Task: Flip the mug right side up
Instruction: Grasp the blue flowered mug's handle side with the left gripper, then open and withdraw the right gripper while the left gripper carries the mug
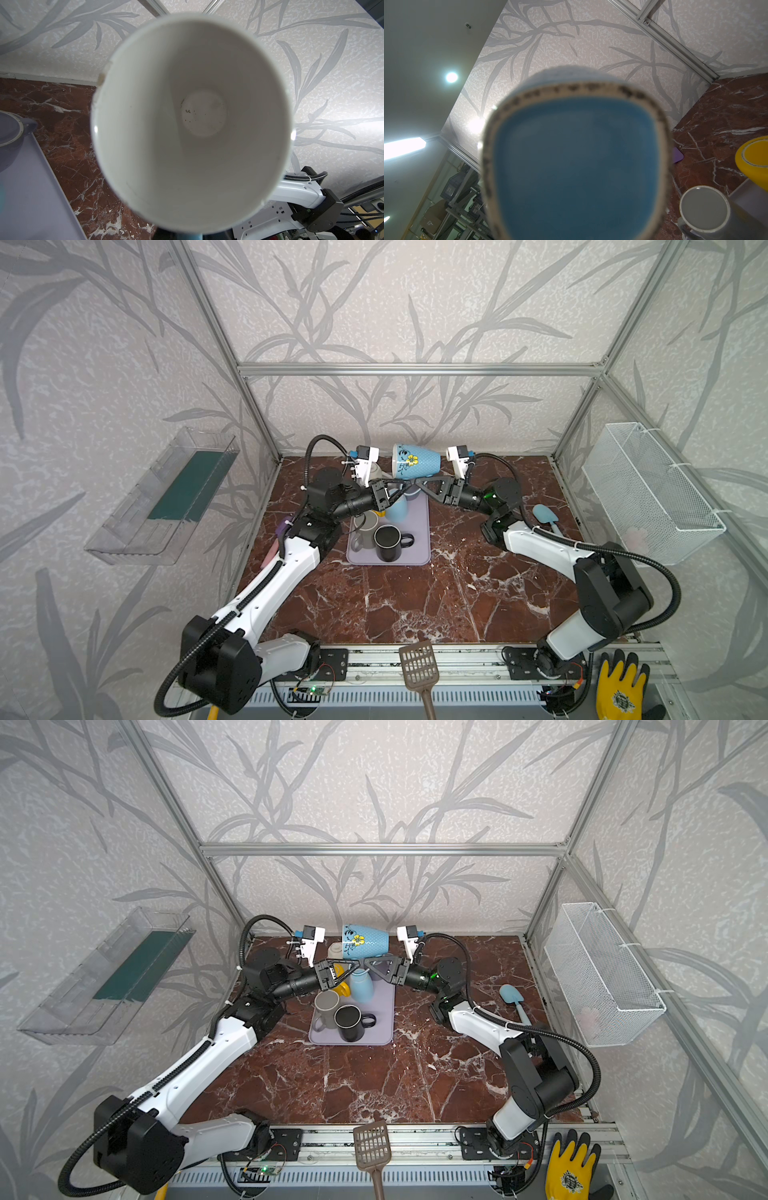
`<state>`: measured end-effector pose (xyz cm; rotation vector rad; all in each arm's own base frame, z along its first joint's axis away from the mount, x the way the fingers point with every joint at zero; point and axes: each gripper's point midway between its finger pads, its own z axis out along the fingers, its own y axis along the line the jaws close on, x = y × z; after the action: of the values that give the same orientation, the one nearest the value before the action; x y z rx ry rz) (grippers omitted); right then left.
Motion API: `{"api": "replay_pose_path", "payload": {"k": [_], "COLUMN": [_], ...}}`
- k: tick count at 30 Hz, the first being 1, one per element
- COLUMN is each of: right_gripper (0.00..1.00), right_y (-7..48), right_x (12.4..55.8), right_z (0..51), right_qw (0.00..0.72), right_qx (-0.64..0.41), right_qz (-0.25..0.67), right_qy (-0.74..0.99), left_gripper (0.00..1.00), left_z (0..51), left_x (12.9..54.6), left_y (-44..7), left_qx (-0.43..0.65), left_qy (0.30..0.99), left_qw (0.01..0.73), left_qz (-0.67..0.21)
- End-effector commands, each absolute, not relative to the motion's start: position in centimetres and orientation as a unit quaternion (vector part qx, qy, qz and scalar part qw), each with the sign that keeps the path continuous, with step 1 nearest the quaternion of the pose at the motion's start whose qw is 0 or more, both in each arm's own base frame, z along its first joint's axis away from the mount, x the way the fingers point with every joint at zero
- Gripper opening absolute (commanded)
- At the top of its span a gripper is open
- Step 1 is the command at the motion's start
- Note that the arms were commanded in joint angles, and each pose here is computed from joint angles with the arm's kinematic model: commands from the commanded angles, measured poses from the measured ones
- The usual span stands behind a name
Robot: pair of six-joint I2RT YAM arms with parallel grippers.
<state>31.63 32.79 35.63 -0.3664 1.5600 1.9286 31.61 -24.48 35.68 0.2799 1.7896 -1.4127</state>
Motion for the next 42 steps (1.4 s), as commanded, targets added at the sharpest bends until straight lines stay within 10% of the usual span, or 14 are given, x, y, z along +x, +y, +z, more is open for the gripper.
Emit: {"api": "replay_pose_path", "payload": {"k": [1, 6, 21, 42], "right_gripper": [0.04, 0.29, 0.47, 0.49], "right_y": [33.0, 33.1, 33.1, 29.6], "right_x": [30.1, 30.2, 30.2, 31.2], "right_z": [38.4, 37.7, 35.8, 29.1], "right_qw": [0.344, 0.344, 0.334, 0.381], "right_qx": [-0.189, -0.191, -0.186, -0.163], "right_qz": [0.729, 0.714, 0.704, 0.506], "right_qy": [0.562, 0.579, 0.599, 0.756], "left_gripper": [0.00, 0.00, 0.00, 0.00], "left_z": [36.8, 37.2, 37.5, 31.0], "left_x": [31.2, 31.1, 31.7, 35.3], "left_y": [-24.0, -23.6, -21.6, -13.5], "left_qx": [0.122, 0.119, 0.091, 0.011], "left_qy": [0.701, 0.700, 0.715, 0.852], "left_qw": [0.431, 0.444, 0.473, 0.458], "left_qz": [-0.554, -0.547, -0.507, -0.253]}}
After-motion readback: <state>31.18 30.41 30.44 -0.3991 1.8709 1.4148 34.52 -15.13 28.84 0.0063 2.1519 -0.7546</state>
